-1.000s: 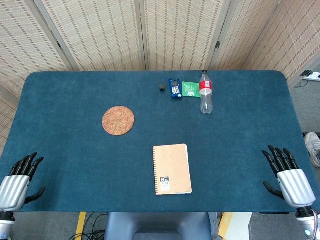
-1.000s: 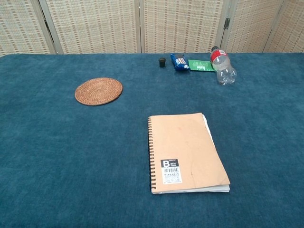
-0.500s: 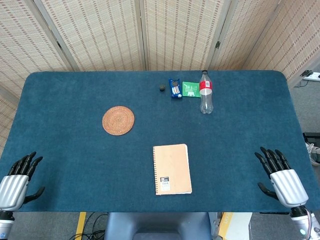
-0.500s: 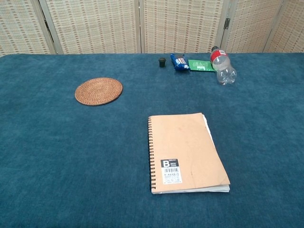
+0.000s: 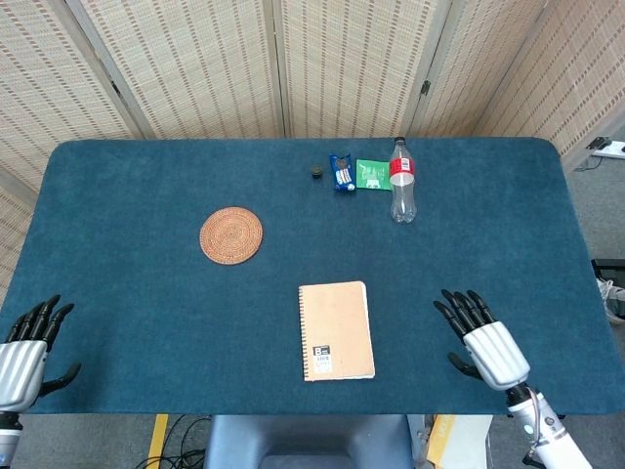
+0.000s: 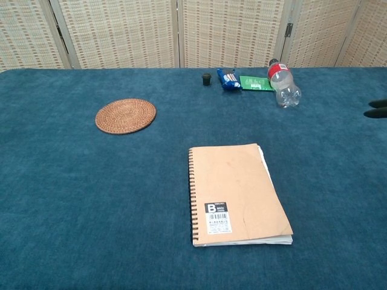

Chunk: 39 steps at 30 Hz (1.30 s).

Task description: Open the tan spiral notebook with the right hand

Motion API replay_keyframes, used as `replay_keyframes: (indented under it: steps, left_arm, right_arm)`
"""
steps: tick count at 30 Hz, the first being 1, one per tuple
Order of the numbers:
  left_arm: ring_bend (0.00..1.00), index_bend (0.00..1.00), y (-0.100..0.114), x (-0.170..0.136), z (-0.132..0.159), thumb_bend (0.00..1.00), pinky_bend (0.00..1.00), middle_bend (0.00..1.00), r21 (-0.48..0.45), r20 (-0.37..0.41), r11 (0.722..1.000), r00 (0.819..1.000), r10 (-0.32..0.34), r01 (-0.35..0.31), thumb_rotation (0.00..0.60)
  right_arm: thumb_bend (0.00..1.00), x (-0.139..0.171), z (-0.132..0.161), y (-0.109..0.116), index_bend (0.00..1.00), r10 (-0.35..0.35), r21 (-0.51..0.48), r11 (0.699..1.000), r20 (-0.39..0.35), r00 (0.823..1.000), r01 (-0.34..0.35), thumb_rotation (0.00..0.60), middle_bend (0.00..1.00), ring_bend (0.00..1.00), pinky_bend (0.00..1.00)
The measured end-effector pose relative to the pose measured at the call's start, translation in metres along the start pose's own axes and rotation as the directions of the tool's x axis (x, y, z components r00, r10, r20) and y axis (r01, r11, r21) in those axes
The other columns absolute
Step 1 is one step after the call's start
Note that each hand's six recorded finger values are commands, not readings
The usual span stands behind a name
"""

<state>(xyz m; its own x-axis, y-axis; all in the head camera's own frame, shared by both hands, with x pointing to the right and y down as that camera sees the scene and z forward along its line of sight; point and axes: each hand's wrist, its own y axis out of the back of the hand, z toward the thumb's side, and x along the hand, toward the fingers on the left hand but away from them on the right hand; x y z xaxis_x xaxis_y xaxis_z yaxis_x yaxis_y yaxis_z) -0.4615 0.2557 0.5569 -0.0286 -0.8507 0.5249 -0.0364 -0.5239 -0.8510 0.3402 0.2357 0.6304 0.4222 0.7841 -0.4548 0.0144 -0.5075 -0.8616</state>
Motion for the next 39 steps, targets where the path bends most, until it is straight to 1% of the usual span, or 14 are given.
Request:
replay_keyframes:
  steps: [5, 8, 13, 20, 24, 27, 32, 39]
  left_arm:
    - [0.01, 0.13, 0.002, 0.000, -0.002, 0.27, 0.14, 0.04, -0.009, -0.009, 1.000, 1.000, 0.004, -0.004, 0.600]
    - [0.01, 0.13, 0.003, 0.001, -0.004, 0.27, 0.14, 0.04, -0.013, -0.012, 1.000, 1.000, 0.009, -0.009, 0.600]
    - [0.01, 0.13, 0.003, 0.002, -0.006, 0.27, 0.14, 0.04, -0.016, -0.020, 1.000, 1.000, 0.008, -0.008, 0.600]
    - [0.01, 0.13, 0.003, 0.002, -0.008, 0.27, 0.14, 0.04, -0.024, -0.025, 1.000, 1.000, 0.005, -0.006, 0.600]
    - [0.01, 0.13, 0.005, 0.002, -0.009, 0.27, 0.14, 0.04, -0.033, -0.026, 0.999, 1.000, 0.008, -0.009, 0.600]
    - [0.01, 0.13, 0.008, 0.000, -0.010, 0.27, 0.14, 0.04, -0.042, -0.028, 0.999, 0.999, 0.017, -0.019, 0.600]
    - [0.01, 0.13, 0.011, -0.001, -0.012, 0.27, 0.14, 0.04, -0.049, -0.033, 0.998, 0.999, 0.024, -0.026, 0.600]
    - [0.01, 0.13, 0.011, -0.002, -0.012, 0.27, 0.14, 0.04, -0.047, -0.033, 0.998, 0.999, 0.029, -0.031, 0.600]
  right_arm:
    - [0.32, -0.018, 0.010, -0.019, 0.00, -0.004, -0.004, 1.000, -0.048, 0.999, 0.004, 0.600, 0.00, 0.00, 0.00]
    - [0.32, -0.030, 0.013, -0.028, 0.00, -0.010, -0.027, 1.000, -0.050, 0.999, 0.009, 0.600, 0.00, 0.00, 0.00]
    - [0.32, -0.049, 0.021, -0.037, 0.00, -0.021, -0.086, 0.996, -0.051, 0.998, 0.016, 0.600, 0.00, 0.00, 0.00]
    - [0.31, -0.075, 0.037, -0.051, 0.00, -0.021, -0.136, 0.991, -0.083, 0.996, 0.009, 0.600, 0.00, 0.00, 0.00]
    - [0.30, -0.083, 0.044, -0.057, 0.00, -0.010, -0.146, 0.989, -0.091, 0.996, -0.004, 0.600, 0.00, 0.00, 0.00]
    - [0.30, -0.086, 0.046, -0.060, 0.00, -0.008, -0.133, 0.991, -0.088, 0.996, -0.003, 0.600, 0.00, 0.00, 0.00]
    - [0.29, -0.090, 0.049, -0.063, 0.00, -0.013, -0.162, 0.987, -0.085, 0.996, -0.001, 0.600, 0.00, 0.00, 0.00]
    - [0.29, -0.096, 0.054, -0.071, 0.00, -0.014, -0.163, 0.987, -0.085, 0.996, 0.000, 0.600, 0.00, 0.00, 0.00]
